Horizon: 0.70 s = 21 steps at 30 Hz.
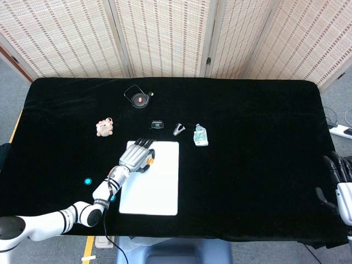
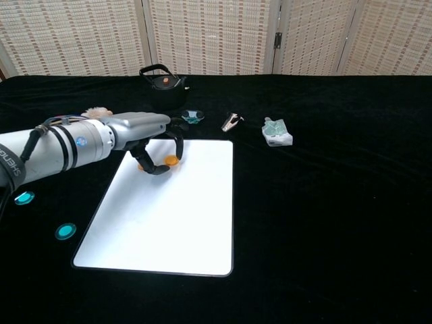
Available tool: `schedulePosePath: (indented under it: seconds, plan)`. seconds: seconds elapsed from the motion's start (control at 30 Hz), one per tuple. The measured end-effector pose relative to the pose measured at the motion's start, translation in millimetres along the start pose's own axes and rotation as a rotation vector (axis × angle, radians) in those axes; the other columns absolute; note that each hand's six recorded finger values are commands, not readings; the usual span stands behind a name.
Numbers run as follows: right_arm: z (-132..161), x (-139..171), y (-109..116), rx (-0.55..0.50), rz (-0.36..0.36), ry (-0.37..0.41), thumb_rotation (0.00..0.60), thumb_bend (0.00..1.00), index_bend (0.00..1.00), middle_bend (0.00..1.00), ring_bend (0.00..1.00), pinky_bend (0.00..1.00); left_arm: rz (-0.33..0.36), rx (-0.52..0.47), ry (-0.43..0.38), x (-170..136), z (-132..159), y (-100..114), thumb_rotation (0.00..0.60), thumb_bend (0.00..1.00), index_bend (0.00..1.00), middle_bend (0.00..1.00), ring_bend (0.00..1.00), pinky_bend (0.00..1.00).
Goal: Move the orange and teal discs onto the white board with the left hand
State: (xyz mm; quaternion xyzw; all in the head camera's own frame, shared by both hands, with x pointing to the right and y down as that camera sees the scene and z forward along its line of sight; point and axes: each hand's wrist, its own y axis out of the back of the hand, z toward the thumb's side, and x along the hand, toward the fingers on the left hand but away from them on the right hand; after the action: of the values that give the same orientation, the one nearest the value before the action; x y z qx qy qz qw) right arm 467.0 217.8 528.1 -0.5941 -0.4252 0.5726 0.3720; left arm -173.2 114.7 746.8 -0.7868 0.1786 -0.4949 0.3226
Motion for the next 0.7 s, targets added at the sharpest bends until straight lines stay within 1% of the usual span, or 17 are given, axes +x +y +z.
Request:
schedulePosePath:
  seconds: [0.07,0.13,0.27,0.33,0.47,0.6,0.7]
  plan:
    - [-0.1,0.3,0.1,-0.001,0.0,0.0,0.6,0.42,0.0,0.0,0.0,0.0,-0.003,0.0,0.001,0.2,0.9,-1.0,0.6,0.44,0.32,0.07,0.0,0.0]
    - [0.3,0.3,0.5,-0.001,-0.002,0.001,0.6,0.42,0.0,0.0,0.0,0.0,-0.005,-0.005,0.001,-0.3,2.1,-1.5,0.6,0.42,0.27,0.06,0.0,0.0]
    - [1.3,-0.3,0.8,-0.003,-0.004,0.003,0.6,0.42,0.0,0.0,0.0,0.0,0.004,-0.022,-0.002,-5.0,1.9,1.6,0.6,0.41,0.26,0.05,0.0,0.0]
    - [2.3,-0.7,1.2,-0.005,-0.006,0.006,0.6,0.42,0.0,0.0,0.0,0.0,0.021,-0.032,0.004,-9.5,-2.1,6.2,0.6,0.41,0.28,0.05,0.0,0.0]
    - [4.6,-0.7,2.6,-0.003,-0.01,0.015,0.6,0.42,0.0,0.0,0.0,0.0,0.071,-0.057,0.031,-24.6,-20.5,17.1,0.6,0.41,0.37,0.05,0.0,0.0]
    - [6.4,-0.9,1.7,-0.003,-0.008,0.022,0.6,0.42,0.0,0.0,0.0,0.0,0.126,-0.074,0.085,-50.9,-53.5,23.7,0.6,0.41,0.43,0.05,0.0,0.0]
    - [8.0,-2.0,0.7,-0.005,-0.007,0.028,0.6,0.42,0.0,0.0,0.0,0.0,0.148,-0.085,0.133,-74.7,-80.7,22.4,0.6,0.41,0.45,0.05,0.0,0.0]
